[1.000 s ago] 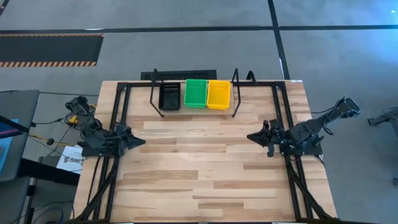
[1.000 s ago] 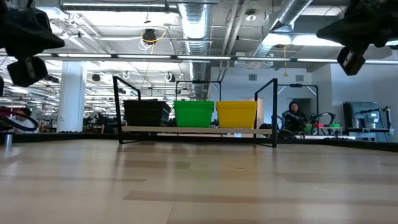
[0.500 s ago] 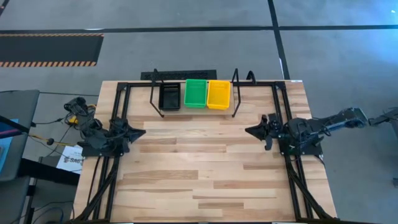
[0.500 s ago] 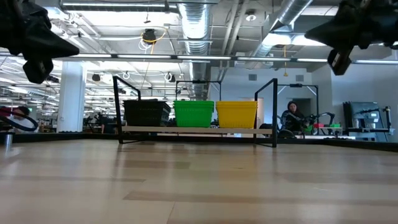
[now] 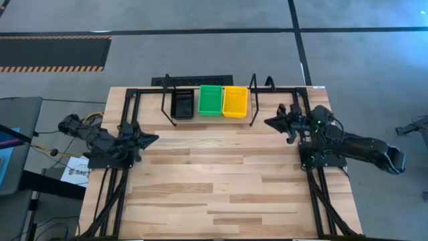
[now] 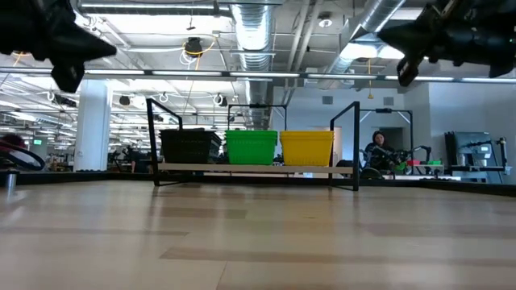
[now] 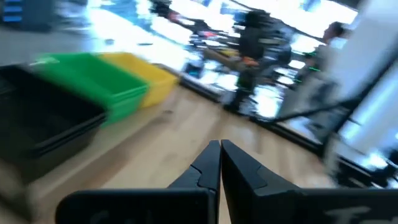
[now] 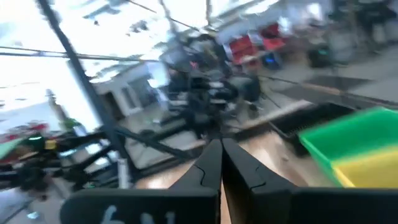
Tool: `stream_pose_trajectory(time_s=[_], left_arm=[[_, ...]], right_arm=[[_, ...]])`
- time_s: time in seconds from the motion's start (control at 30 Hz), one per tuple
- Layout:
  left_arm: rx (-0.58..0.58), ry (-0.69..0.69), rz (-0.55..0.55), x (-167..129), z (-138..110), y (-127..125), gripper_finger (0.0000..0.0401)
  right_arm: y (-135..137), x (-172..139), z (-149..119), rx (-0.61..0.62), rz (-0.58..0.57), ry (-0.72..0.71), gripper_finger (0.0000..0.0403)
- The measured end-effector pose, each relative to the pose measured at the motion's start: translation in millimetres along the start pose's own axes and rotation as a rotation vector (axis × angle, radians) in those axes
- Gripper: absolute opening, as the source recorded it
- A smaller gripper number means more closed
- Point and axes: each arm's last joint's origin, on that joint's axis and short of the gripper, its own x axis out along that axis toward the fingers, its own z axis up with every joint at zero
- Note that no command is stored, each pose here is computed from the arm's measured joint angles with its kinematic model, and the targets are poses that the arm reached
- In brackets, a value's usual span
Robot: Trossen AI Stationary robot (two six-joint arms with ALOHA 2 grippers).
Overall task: Stack baskets on shelf by color
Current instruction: Return to Home Position
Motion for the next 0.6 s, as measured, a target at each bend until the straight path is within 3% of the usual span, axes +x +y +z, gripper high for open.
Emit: stream_pose_trajectory(time_s=[0.1, 0.27, 0.37, 0.6], left_arm=[[0.041, 0.017, -0.088, 0.4, 2.0, -3.1, 0.0], [0.029, 0.031, -0.083, 0.5, 0.6, -2.4, 0.0], [0.025, 0.033, -0.079, 0.5, 0.2, -2.1, 0.0], [0.066, 0.018, -0.049, 0.5, 0.6, -1.2, 0.0]], right_arm=[[1.7, -1.8, 1.4, -0.009, 0.112, 0.041, 0.0028], [20.3, -3.7, 2.0, -0.037, 0.207, 0.01, 0.0028], [32.6, -2.2, -2.2, -0.09, 0.188, -0.022, 0.0026], [51.9, 1.9, -29.0, -0.09, 0.075, 0.105, 0.0026]])
